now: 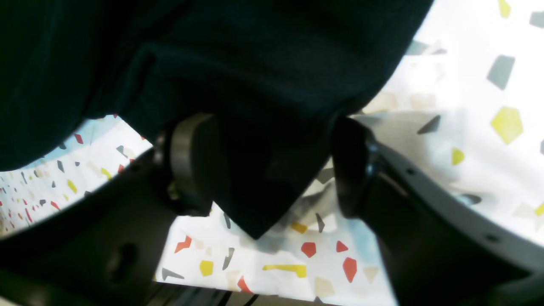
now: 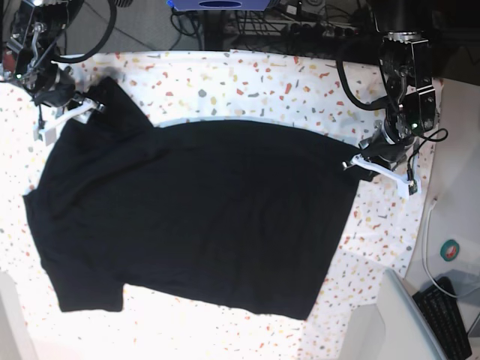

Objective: Layout the t-shirt on the table in an organized manner, then fold the t-shirt properly
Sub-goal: 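Hold the shirt's collar-side corners with both grippers and stretch apart, then drag both held corners back to straighten the shirt flat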

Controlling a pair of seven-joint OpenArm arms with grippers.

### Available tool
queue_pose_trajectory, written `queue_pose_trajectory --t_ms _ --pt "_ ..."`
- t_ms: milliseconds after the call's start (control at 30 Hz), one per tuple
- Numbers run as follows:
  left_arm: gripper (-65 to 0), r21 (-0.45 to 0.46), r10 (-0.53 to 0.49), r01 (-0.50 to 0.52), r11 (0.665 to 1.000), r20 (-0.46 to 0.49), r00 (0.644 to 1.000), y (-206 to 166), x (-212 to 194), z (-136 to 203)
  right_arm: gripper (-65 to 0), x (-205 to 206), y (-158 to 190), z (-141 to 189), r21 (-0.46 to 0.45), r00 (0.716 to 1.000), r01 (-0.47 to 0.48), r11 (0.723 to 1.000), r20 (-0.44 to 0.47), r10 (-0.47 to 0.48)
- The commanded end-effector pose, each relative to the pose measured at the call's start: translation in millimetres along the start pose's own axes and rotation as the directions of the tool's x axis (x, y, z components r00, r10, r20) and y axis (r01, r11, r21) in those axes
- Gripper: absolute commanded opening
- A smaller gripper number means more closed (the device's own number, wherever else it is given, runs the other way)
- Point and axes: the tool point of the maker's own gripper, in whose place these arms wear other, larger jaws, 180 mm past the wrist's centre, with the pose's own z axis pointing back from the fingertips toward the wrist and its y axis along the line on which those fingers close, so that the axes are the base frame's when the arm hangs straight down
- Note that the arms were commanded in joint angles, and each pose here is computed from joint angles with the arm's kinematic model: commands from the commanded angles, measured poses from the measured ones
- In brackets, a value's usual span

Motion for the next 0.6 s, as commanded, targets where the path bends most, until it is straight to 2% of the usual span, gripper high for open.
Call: queue_pose_trajectory --t_ms 0,133,233,333,433,567 --pt "-65.0 -0.009 -0.008 0.009 1.0 0.046 0.999 -2 16 2 -38.0 7 2 2 0.008 1.0 -0.006 1.0 0.021 0.006" --pt "-65.0 -0.012 -0.008 0.008 1.0 0.05 0.999 -3 17 3 -64.1 7 1 2 0.007 1.0 -0.006 1.0 0.019 0.006" --pt "-65.0 -0.016 -0.012 0.013 1.0 0.063 0.998 -5 21 6 -65.0 6 -5 9 -0.008 1.0 0.0 1.0 0.028 0.0" --pt "-65.0 -0.02 -0.036 0.038 0.999 0.087 0.996 -6 23 19 -65.0 9 -18 32 -0.05 0.998 0.017 0.999 0.061 -0.014" --pt "-65.0 -0.022 -0.08 0.083 0.996 0.123 0.989 -6 30 36 -65.0 15 -23 59 -0.09 0.997 -0.01 0.996 0.076 0.017" --pt "-65.0 -0.029 -0.109 0.114 0.993 0.144 0.984 -9 29 53 -65.0 21 -27 74 -0.119 0.997 -0.021 0.993 0.077 0.031"
